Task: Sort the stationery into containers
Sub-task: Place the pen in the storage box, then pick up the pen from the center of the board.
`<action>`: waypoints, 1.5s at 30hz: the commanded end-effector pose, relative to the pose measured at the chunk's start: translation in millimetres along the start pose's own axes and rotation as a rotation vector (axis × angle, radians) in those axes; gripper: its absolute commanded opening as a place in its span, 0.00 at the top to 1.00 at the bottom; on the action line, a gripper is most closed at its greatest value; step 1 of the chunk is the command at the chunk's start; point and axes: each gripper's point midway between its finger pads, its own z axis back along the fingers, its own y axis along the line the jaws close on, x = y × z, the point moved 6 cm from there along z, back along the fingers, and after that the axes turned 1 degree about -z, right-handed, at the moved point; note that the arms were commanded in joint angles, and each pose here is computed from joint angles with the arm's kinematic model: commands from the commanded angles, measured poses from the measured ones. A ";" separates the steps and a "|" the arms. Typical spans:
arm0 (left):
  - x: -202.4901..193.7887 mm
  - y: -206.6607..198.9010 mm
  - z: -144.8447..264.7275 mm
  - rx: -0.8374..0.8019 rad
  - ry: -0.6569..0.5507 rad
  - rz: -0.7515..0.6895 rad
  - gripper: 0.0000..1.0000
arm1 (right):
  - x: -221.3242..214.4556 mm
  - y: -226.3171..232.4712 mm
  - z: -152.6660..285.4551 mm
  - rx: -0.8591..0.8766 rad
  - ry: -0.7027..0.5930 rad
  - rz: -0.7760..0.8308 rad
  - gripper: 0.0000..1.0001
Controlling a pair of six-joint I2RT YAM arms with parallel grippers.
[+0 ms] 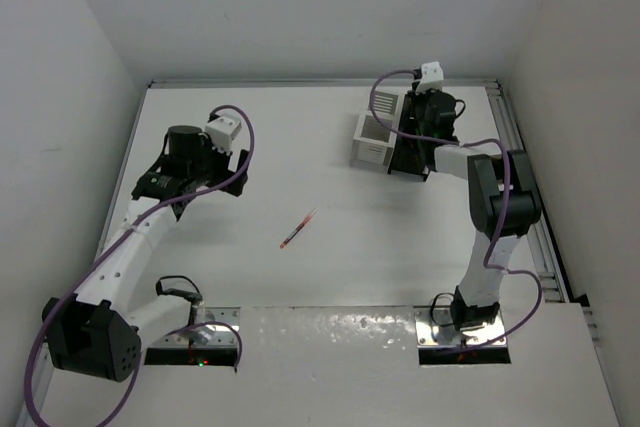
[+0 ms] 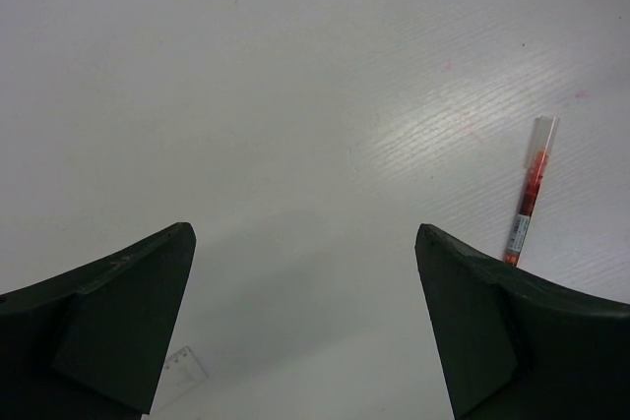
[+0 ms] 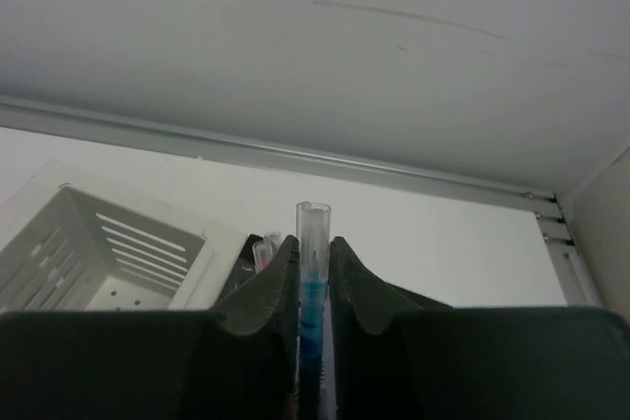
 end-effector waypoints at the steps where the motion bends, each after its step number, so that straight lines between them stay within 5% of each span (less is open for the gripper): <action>1: 18.4 1.4 4.2 0.015 -0.074 -0.025 0.07 | 28.2 -4.7 5.5 -0.029 -0.108 -0.043 0.82; 6: 23.1 1.3 8.9 0.019 -0.104 -0.036 0.07 | 61.9 -9.2 22.8 -0.045 -0.156 -0.041 0.40; 11: 29.3 3.5 17.6 0.047 -0.147 -0.028 0.06 | 105.3 -8.0 60.6 -0.131 -0.144 -0.055 0.30; 15: 27.9 10.4 26.1 0.147 -0.181 0.053 0.06 | 115.3 41.1 120.0 -0.222 0.090 -0.228 0.32; 19: 16.4 23.6 35.1 0.308 -0.196 0.151 0.06 | 56.8 122.3 182.8 -0.050 0.495 -0.505 0.56; 22: 10.4 27.3 39.8 0.367 -0.212 0.186 0.06 | 31.9 176.4 211.1 -0.006 0.691 -0.669 0.53; 28: 9.7 32.5 51.9 0.427 -0.276 0.160 0.06 | 10.6 242.9 233.6 -0.081 0.822 -0.863 0.43; 35: 0.7 32.4 68.1 0.462 -0.347 0.114 0.04 | -23.7 297.2 239.3 -0.264 1.043 -0.746 0.42; 45: -9.1 28.8 76.4 0.463 -0.393 0.137 0.04 | -57.8 332.5 256.2 -0.275 1.166 -0.708 0.48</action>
